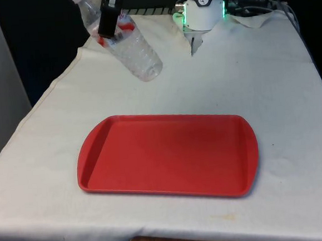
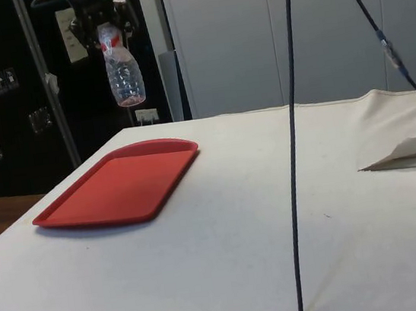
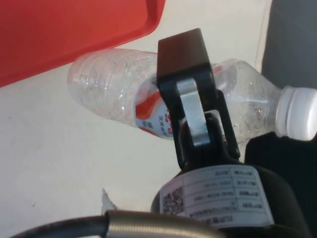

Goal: Place the bottle upright on the tray.

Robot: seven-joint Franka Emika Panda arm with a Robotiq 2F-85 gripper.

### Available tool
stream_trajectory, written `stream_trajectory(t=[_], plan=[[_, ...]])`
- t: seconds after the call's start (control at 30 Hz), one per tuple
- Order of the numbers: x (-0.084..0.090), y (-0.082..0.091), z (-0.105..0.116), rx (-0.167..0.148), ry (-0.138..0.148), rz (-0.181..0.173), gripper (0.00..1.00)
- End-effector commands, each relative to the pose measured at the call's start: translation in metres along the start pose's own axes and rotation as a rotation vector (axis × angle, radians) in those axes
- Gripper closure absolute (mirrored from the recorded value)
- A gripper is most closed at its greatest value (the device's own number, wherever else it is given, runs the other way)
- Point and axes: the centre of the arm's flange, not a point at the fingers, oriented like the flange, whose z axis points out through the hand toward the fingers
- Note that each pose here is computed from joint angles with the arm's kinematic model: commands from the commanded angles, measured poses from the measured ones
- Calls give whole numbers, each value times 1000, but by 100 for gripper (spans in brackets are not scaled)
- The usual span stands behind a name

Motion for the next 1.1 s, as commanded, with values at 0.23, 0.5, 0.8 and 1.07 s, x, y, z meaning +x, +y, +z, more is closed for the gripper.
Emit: stream_trajectory(t=[0.23,0.5,0.8,1.07], plan=[[-2,-6,6,7,63,52,100],[-3,-10,13,0,108,83,100],[-7,-14,22,-10,162,122,100],[-8,-17,28,-17,215,159,100]])
